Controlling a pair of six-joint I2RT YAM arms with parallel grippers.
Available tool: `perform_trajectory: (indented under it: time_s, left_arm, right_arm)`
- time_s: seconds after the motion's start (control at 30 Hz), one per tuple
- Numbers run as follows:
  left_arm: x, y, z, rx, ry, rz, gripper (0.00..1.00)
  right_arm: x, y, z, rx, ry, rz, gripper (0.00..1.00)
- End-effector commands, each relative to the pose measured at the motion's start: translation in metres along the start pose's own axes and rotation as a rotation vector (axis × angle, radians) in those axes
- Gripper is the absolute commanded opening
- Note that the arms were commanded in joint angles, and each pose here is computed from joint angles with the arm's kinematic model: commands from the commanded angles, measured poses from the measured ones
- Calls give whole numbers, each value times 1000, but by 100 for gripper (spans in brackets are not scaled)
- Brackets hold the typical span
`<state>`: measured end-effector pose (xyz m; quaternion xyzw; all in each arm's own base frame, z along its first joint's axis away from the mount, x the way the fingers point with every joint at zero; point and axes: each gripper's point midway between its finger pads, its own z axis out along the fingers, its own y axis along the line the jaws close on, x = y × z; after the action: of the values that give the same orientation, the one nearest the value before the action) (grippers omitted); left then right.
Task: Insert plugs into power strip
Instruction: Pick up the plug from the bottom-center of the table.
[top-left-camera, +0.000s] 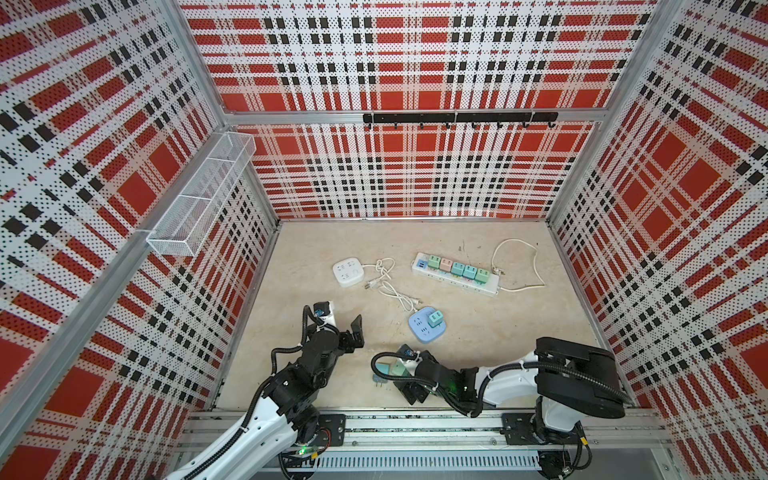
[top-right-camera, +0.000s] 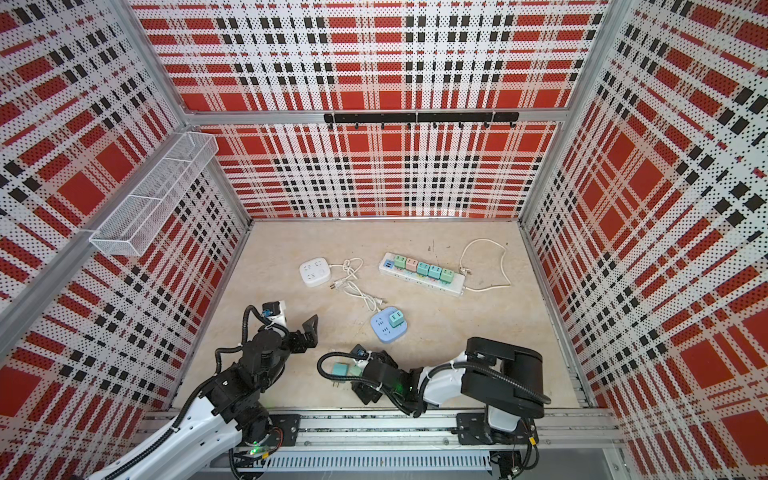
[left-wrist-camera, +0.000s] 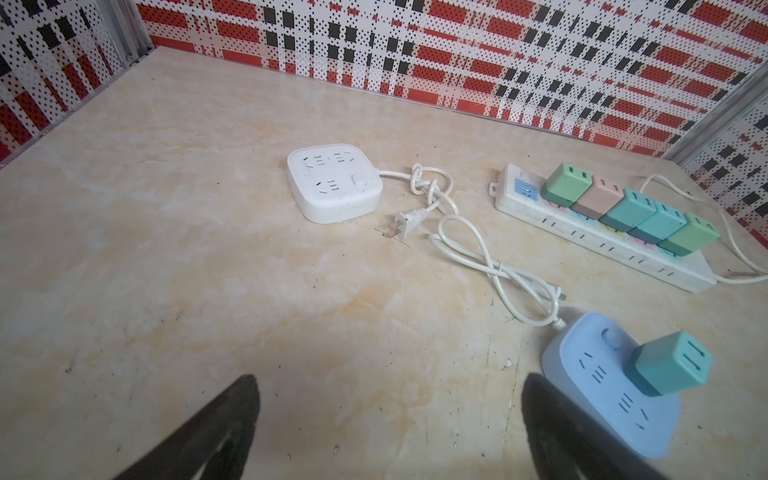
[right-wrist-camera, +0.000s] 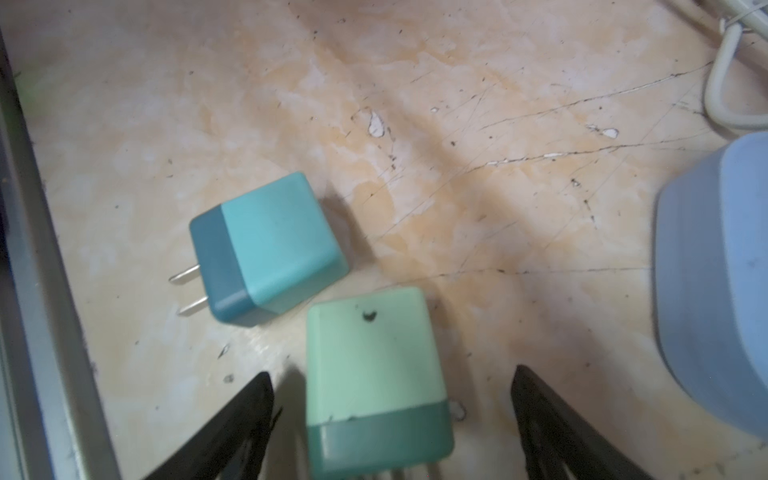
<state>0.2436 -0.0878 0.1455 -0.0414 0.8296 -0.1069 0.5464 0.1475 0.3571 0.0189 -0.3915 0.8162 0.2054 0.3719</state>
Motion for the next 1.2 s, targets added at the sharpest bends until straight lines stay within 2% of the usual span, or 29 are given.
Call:
perform_trajectory:
  time_s: [0.0, 0.13, 0.33, 0.57, 0.8, 0.9, 1.03, 1.17]
  left_arm:
    - [3, 5, 1, -18, 1, -25, 99]
    - [3, 5, 1, -18, 1, -27, 99]
    - [3, 4, 2, -9, -2, -29, 99]
    - [-6, 10, -1, -46, -42, 6, 100]
    - [-13, 19, -9, -49, -54, -61, 100]
    - [-16, 11, -12, 15, -54, -72, 99]
    - [-22, -18, -17, 202, -50, -102, 99]
    - [-29, -41, -23, 318, -27, -145, 97]
  right_arm:
    - [7, 6, 8, -47, 29, -1, 82]
    - [10, 7, 9, -54, 35, -3, 65]
    - [8, 7, 5, -60, 16, 4, 53]
    - [-20, -1, -18, -43, -110, 7, 45]
    - [-55, -31, -51, 36, -248, 1, 40]
    - [-70, -44, -68, 70, -308, -4, 38]
    - [-84, -59, -91, 128, -370, -27, 36]
    - [-96, -71, -113, 176, -431, -46, 35]
